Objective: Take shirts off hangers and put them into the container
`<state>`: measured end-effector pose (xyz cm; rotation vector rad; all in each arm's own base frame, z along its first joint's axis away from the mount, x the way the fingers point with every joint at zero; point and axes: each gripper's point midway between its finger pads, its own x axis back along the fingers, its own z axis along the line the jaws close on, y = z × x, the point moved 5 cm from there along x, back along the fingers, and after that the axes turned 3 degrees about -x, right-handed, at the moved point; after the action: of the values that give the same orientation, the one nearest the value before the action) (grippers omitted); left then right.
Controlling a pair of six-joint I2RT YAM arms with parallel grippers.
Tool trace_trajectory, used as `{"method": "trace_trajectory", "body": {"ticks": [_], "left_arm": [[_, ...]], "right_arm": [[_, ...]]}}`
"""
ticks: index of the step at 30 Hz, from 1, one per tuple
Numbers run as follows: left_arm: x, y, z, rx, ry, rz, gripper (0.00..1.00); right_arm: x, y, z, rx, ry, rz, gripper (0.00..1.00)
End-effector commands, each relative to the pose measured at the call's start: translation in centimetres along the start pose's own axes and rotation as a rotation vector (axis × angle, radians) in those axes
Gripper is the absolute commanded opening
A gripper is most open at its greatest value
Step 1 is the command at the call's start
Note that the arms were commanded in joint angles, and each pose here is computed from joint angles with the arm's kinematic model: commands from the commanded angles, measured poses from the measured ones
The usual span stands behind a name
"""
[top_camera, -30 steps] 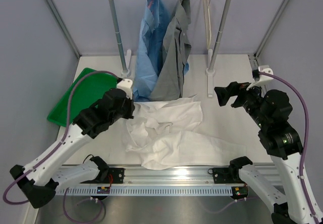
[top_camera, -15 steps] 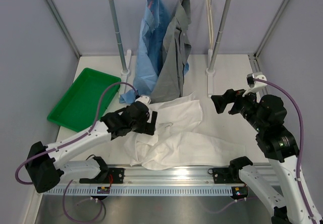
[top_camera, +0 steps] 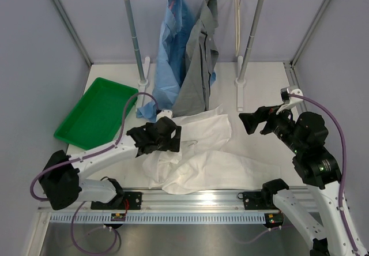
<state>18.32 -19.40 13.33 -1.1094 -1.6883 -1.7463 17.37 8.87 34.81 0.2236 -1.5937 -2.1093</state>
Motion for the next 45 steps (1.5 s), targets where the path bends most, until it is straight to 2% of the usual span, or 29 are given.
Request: {"method": "trace_trajectory", "body": {"ticks": [1,10,13,16,19,20,22,23,26,27,28,36,45], "left_arm": [[-2.1,0.9,-0.8,0.053,0.014,-0.074,0.99],[-6.5,-1.6,-0.2,0.072,0.131,-0.003,0.98],[-7.8,-2.8,0.0,0.07,0.162,0.04,0.94],[-8.5,-3.5,0.0,0.073,0.171,0.07,0.85],[-8.7,-3.6,0.2,0.071,0.188,0.074,0.65],[-8.7,-3.6,0.2,0.071,0.192,0.072,0.53],[-8.7,-3.9,0.5,0.073,0.2,0.078,0.44],[-8.5,-3.9,0.5,0.077,0.199,0.076,0.33],[-8.0,-3.9,0.8,0.083,0.196,0.064,0.15],[-7.5,-3.6,0.9,0.093,0.19,0.046,0.05],[-7.1,-3.3,1.0,0.095,0.196,0.033,0.01],[-1.9,-0.3,2.1,0.067,0.221,-0.028,0.0],[7.2,5.1,4.9,0.052,0.281,-0.159,0.0]], "right_arm": [[0.0,0.2,0.5,0.005,0.045,-0.019,0.99],[0.4,0.1,0.8,0.015,0.064,-0.03,1.0],[0.5,0.0,0.8,0.018,0.067,-0.03,0.99],[0.5,-0.1,0.8,0.017,0.068,-0.027,0.99],[0.6,0.0,0.8,0.021,0.068,-0.028,0.99],[0.7,0.1,0.8,0.025,0.069,-0.033,0.99],[0.7,0.0,0.8,0.023,0.068,-0.033,0.99],[0.6,0.0,0.8,0.025,0.066,-0.032,0.99],[0.6,0.0,0.8,0.025,0.067,-0.032,1.0],[0.7,0.0,0.8,0.025,0.069,-0.031,0.99],[0.7,0.0,0.8,0.024,0.067,-0.032,1.0],[1.0,0.2,0.9,0.027,0.067,-0.043,1.0],[1.2,0.5,0.9,0.025,0.064,-0.058,0.99]]}}
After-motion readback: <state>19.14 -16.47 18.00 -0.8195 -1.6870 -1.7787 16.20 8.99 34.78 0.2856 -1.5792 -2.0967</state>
